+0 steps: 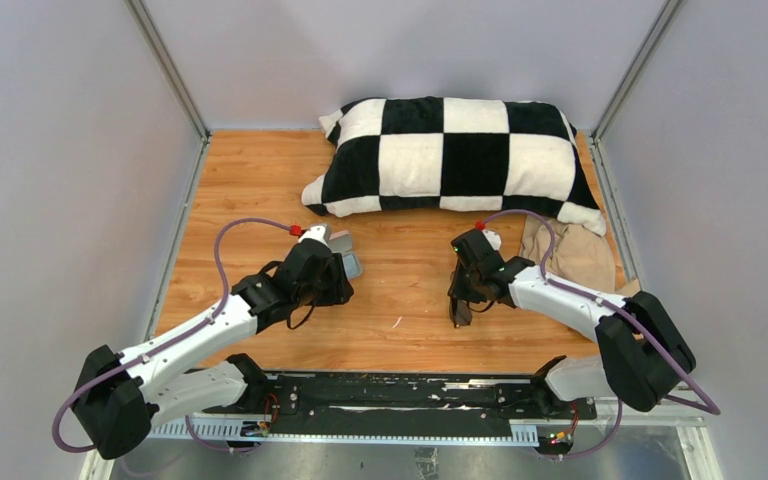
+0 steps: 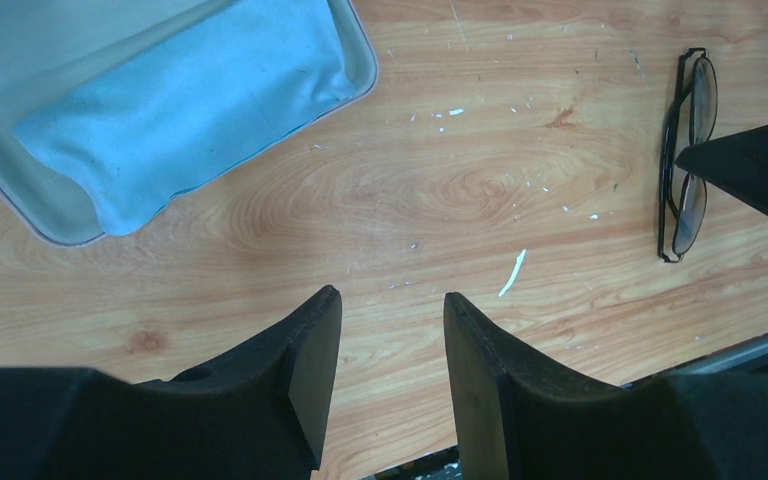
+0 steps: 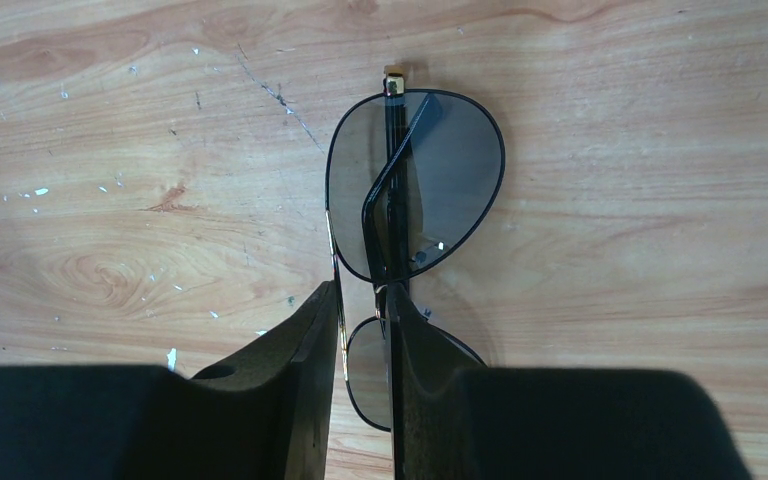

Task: Organize the sunglasses
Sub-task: Pick up the sunglasses from the center of the board, then move the sunglasses case at the center of the board.

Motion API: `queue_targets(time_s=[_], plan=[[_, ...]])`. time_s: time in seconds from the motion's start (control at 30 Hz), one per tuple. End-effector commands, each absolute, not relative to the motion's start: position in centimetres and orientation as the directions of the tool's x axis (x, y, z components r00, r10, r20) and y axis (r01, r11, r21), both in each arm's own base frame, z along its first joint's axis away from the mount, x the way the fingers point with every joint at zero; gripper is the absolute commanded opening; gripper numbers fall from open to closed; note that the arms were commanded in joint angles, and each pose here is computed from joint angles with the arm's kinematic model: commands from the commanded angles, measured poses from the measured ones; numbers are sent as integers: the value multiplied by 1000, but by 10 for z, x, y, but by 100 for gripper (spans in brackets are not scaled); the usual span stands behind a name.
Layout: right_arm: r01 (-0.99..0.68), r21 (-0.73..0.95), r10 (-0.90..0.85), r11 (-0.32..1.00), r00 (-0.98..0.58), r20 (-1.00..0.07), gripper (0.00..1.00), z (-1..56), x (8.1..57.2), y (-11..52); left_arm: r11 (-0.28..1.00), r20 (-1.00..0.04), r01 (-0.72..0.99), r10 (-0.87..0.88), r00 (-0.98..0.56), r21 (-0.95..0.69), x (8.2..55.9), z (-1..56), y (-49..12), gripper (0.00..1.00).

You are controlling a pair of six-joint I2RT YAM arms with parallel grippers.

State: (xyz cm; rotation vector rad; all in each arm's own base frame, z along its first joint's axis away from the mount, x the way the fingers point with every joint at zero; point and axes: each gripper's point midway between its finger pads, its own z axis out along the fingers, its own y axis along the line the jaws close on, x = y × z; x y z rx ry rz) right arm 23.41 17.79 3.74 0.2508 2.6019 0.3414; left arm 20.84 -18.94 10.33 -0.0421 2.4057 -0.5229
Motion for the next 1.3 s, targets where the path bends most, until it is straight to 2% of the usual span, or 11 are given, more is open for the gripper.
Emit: queue_targets(time_s=[0.0, 0.07, 0.17, 0.43, 0.57, 0.97, 1.13, 1.27], plan=[[95, 231, 188, 968, -886, -424, 14, 27, 223, 173, 916, -614, 105, -171, -771, -386, 211, 109, -194, 49], [93, 235, 189, 967, -884, -428, 7, 29, 223, 173, 915, -616, 107, -171, -769, -388, 213, 111, -195, 49], [84, 237, 185, 968, -877, -443, 0, 35, 224, 172, 917, -616, 110, -164, -770, -382, 213, 112, -195, 49], [62, 255, 181, 965, -862, -474, 0, 53, 225, 171, 933, -657, 93, -172, -734, -348, 224, 131, -189, 49], [42, 253, 163, 966, -863, -478, 0, 55, 223, 171, 965, -685, 85, -113, -720, -248, 234, 139, -172, 50], [15, 259, 147, 966, -855, -498, 0, 58, 222, 170, 963, -645, -23, -198, -738, -269, 299, 168, -116, 50], [-4, 265, 132, 964, -860, -493, 0, 56, 220, 172, 979, -668, -111, -198, -717, -171, 323, 177, -83, 50], [-17, 277, 126, 961, -862, -490, 0, 57, 219, 174, 951, -593, -192, -301, -747, -242, 342, 156, -55, 51]])
